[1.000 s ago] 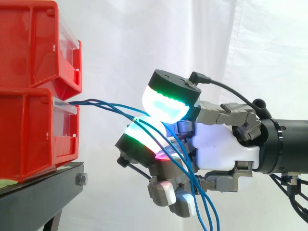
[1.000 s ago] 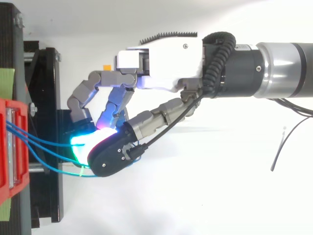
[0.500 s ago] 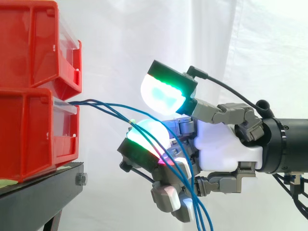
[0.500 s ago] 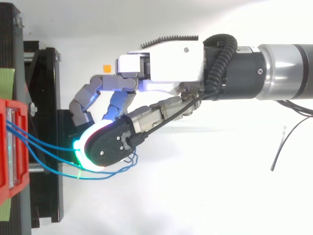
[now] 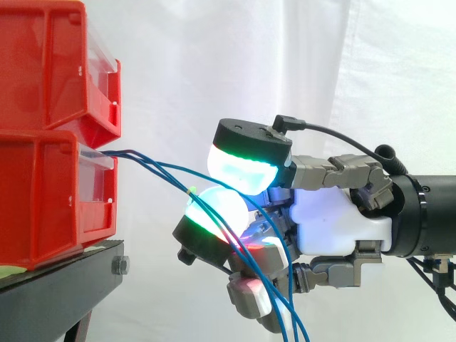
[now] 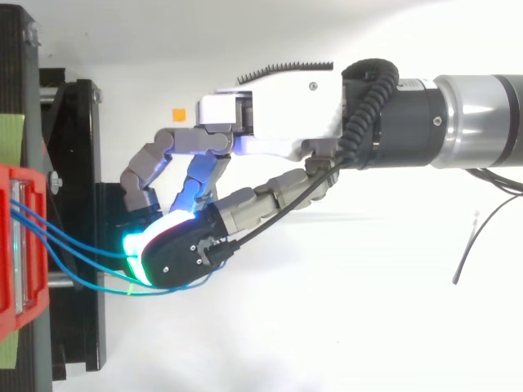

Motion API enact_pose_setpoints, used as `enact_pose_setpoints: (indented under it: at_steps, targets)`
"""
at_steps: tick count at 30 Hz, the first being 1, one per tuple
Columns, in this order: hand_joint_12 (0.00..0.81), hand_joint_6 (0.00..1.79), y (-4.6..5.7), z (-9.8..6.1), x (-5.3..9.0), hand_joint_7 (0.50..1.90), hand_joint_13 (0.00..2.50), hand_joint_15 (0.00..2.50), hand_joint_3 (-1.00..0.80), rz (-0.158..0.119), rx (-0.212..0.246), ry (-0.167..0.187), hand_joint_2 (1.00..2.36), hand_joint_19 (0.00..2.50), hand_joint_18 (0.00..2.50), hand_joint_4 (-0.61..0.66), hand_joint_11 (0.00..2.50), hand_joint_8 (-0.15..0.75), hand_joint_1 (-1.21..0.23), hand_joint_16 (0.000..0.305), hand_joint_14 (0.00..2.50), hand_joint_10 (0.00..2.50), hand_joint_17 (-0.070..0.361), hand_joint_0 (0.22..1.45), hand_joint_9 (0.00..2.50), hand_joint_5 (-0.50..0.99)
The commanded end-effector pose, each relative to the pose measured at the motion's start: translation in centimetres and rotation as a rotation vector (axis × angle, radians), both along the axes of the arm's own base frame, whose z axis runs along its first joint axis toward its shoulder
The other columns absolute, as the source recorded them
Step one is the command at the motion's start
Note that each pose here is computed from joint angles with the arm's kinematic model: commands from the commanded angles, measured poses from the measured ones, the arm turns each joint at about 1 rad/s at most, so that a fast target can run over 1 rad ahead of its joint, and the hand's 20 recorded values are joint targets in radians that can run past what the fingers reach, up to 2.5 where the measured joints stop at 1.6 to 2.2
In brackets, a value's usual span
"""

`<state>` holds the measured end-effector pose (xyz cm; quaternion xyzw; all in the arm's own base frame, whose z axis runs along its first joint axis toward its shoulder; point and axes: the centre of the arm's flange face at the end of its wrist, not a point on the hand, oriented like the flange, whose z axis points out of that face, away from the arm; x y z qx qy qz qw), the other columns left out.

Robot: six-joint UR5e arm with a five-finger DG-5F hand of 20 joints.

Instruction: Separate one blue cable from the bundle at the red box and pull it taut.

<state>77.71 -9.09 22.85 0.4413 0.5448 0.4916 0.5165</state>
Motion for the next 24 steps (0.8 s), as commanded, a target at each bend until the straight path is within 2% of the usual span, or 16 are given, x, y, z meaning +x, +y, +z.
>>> enact_pose_setpoints:
  at_steps: [1, 8, 12, 14, 15, 18, 23, 24]
  targets:
    - [0.395, 0.88, -0.05, 0.02, -0.01, 0.97, 0.95, 0.79, -0.11, -0.002, 0.000, 0.000, 1.01, 0.89, 0.88, 0.12, 1.15, 0.336, -0.70, 0.050, 0.02, 0.01, 0.112, 0.59, 1.01, -0.18]
    - [0.364, 0.89, 0.16, 0.02, 0.02, 0.96, 0.93, 0.80, -0.17, -0.002, 0.000, 0.000, 1.02, 0.91, 0.85, 0.12, 1.16, 0.315, -0.72, 0.044, 0.02, 0.01, 0.100, 0.60, 0.99, -0.19]
    - [0.357, 0.88, 0.16, 0.04, 0.04, 0.94, 0.93, 0.80, -0.30, -0.002, 0.003, -0.001, 1.01, 0.92, 0.85, 0.12, 1.17, 0.308, -0.67, 0.043, 0.02, 0.01, 0.096, 0.58, 0.99, -0.19]
    - [0.363, 0.85, 0.22, 0.04, 0.05, 0.92, 0.93, 0.80, -0.43, -0.006, 0.003, -0.001, 1.01, 0.93, 0.85, 0.13, 1.17, 0.312, -0.60, 0.043, 0.02, 0.01, 0.097, 0.56, 0.98, -0.19]
    - [0.375, 0.84, 0.22, 0.04, 0.05, 0.92, 0.91, 0.80, -0.50, -0.006, 0.003, -0.001, 1.00, 0.92, 0.84, 0.14, 1.15, 0.320, -0.52, 0.046, 0.02, 0.01, 0.103, 0.53, 0.97, -0.19]
    - [0.393, 0.76, 0.29, -0.07, 0.12, 0.89, 0.86, 0.75, -0.50, -0.020, 0.004, -0.001, 1.00, 0.89, 0.79, 0.17, 1.07, 0.346, -0.36, 0.050, 0.02, 0.01, 0.113, 0.48, 0.91, -0.18]
    - [0.394, 0.67, 0.40, 0.07, 0.16, 0.96, 0.81, 0.71, -0.50, -0.031, 0.004, -0.004, 1.00, 0.88, 0.75, 0.19, 1.04, 0.351, -0.37, 0.052, 0.02, 0.01, 0.116, 0.46, 0.86, -0.17]
    - [0.396, 0.67, 0.52, -0.02, 0.23, 0.97, 0.81, 0.72, -0.50, -0.040, 0.004, -0.006, 1.00, 0.88, 0.75, 0.19, 1.03, 0.353, -0.43, 0.052, 0.02, 0.01, 0.116, 0.45, 0.86, -0.17]
